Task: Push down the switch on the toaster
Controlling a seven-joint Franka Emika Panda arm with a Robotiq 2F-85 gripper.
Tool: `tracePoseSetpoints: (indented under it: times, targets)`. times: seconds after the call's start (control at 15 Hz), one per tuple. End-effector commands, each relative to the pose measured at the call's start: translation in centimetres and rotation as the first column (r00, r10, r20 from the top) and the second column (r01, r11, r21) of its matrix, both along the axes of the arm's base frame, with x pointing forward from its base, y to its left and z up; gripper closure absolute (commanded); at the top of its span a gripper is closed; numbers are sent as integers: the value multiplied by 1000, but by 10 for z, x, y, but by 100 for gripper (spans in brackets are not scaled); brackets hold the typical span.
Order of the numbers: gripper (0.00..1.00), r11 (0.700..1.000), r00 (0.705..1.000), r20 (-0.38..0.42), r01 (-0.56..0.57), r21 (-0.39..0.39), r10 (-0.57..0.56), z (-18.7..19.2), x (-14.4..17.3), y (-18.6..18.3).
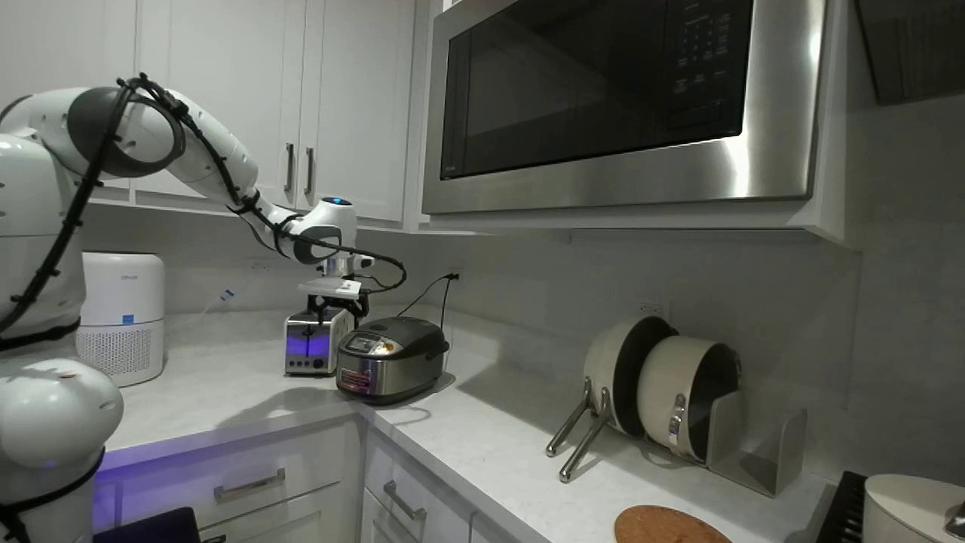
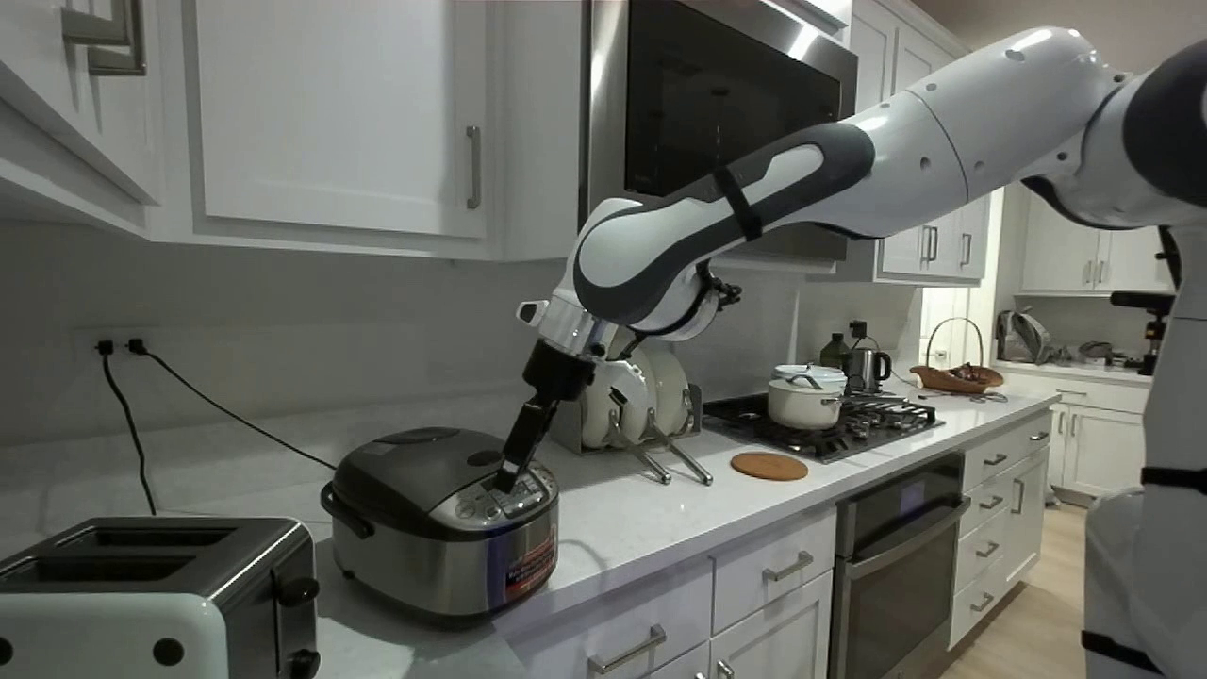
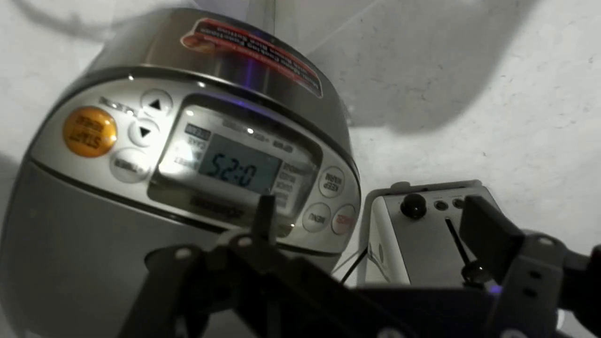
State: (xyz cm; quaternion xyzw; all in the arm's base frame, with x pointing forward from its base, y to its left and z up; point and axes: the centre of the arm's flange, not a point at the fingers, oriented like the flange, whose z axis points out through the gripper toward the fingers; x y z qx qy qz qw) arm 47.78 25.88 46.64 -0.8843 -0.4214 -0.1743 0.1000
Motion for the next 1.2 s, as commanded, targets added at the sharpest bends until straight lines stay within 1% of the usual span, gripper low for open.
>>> tracePoseSetpoints:
  times: [0.0,0.33,0.8,0.87,0.93,1.0,1.13]
  targets:
    - [0,997,998,13,-63,36,63,8,10,20]
    - [0,992,993,19,-117,43,116,11,1,51]
    - [0,982,982,15,-187,38,187,5,-14,96]
    - [8,981,981,16,-193,38,192,4,-14,101]
    - [26,979,980,14,-201,40,201,3,-14,105]
    - [32,977,978,13,-207,41,207,2,-15,109]
    - [49,975,975,18,-220,39,220,-1,-14,117]
